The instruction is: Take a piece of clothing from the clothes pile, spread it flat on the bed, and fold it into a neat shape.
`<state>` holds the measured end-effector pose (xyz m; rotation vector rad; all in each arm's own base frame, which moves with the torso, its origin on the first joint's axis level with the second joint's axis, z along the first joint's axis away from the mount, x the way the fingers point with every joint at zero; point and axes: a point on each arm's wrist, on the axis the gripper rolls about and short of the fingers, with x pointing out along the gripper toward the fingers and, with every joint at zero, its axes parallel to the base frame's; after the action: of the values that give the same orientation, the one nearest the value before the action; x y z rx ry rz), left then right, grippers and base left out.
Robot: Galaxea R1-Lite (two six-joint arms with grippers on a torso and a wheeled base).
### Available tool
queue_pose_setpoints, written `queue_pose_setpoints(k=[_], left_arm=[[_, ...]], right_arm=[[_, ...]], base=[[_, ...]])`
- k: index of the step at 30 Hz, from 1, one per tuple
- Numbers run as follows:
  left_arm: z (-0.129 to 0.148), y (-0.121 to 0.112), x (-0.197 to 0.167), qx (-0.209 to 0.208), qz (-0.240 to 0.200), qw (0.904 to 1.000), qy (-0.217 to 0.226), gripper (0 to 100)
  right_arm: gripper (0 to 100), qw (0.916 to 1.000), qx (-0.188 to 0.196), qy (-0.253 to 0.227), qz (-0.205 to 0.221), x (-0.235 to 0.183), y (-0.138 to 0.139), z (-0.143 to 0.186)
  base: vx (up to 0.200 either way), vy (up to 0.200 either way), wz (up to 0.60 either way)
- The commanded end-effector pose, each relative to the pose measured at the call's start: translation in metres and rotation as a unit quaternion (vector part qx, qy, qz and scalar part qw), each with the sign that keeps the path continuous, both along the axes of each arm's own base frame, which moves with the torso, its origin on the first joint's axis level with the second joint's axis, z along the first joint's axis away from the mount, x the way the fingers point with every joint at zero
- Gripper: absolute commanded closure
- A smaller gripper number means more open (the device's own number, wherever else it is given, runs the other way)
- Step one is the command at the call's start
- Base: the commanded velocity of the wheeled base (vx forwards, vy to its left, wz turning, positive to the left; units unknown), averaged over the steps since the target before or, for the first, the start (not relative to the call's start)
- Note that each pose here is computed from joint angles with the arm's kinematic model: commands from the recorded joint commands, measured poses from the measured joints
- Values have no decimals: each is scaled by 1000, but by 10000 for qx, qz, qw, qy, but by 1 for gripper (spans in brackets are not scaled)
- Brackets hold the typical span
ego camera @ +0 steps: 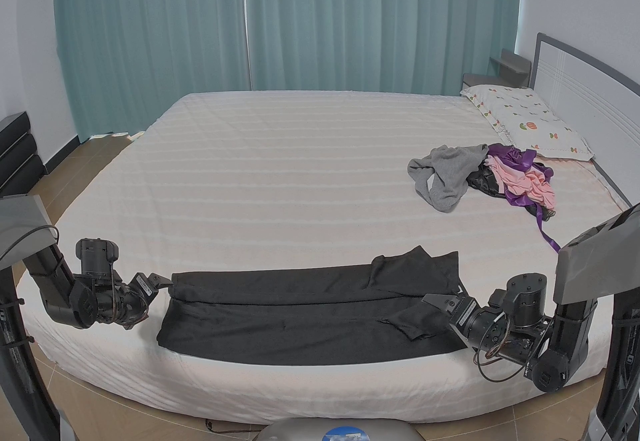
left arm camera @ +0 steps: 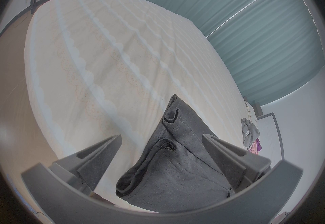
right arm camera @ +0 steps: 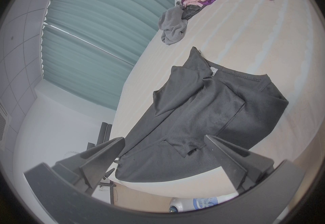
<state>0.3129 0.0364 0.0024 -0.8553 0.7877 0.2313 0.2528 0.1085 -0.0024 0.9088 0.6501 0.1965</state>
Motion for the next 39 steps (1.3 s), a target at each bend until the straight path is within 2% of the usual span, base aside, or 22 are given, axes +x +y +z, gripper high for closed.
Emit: queue_pose_setpoints(k=[1,11,26,27,39], left_arm=[[-1,0,0,-1,7,10000,12,0],[-4,0,-1,17,-21,10000,68,0],[-7,0,0,7,-37,9999,96,0],[-7,0,0,19,-26,9999,98,0],[-8,0,-1,22,-32,9999,112,0]], right_arm=[[0,9998,-110,181,-1,9,4,-23],[0,9988,-210,422,-138,12,-2,-40],[0,9992,-185,291,-213,24,0,-44],[100,9992,-185,291,-213,24,0,-44],[100,9990,-201,318,-245,21,-2,-43]], base=[[0,0,0],[0,0,0],[0,0,0],[0,0,0],[0,0,0]])
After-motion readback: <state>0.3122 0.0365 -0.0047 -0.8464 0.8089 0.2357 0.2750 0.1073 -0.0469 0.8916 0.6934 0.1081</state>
